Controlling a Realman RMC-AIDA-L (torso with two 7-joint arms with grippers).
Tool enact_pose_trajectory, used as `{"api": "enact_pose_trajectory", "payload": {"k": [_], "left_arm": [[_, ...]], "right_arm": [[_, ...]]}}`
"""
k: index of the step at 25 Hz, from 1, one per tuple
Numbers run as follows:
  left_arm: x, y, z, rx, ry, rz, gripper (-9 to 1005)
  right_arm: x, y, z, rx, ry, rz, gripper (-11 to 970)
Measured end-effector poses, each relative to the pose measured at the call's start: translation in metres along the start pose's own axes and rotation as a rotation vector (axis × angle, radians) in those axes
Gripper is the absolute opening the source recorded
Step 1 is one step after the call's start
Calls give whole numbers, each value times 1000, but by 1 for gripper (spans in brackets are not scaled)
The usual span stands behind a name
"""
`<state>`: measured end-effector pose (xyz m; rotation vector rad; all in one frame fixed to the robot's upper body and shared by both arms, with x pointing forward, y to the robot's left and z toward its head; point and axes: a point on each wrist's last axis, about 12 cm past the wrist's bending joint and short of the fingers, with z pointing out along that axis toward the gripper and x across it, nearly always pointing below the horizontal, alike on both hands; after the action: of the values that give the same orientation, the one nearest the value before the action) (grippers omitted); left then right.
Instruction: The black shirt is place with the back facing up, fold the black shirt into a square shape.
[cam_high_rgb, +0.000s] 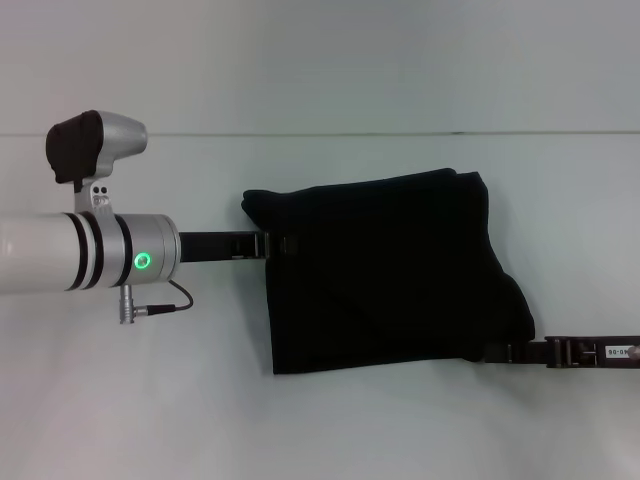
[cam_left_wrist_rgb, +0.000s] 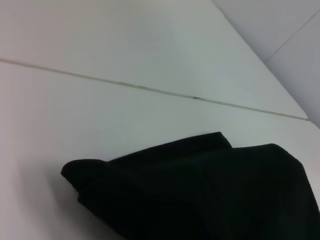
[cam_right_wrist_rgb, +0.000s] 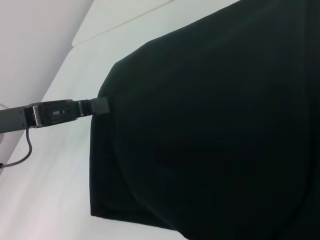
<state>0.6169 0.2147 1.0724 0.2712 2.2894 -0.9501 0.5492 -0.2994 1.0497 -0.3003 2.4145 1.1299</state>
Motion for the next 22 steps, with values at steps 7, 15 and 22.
{"api": "enact_pose_trajectory", "payload": {"k": [7,15,22], "left_arm": [[-2,1,-1,-2,-1,5,90],[-2,1,-1,-2,0,8,89],[-1,1,-1,-2,1,4,89]], "right_arm": [[0,0,1,1,5,-18,415],[-3,2,5,5,1,-20,414],[-3,4,9,5,1,-8,414]]}}
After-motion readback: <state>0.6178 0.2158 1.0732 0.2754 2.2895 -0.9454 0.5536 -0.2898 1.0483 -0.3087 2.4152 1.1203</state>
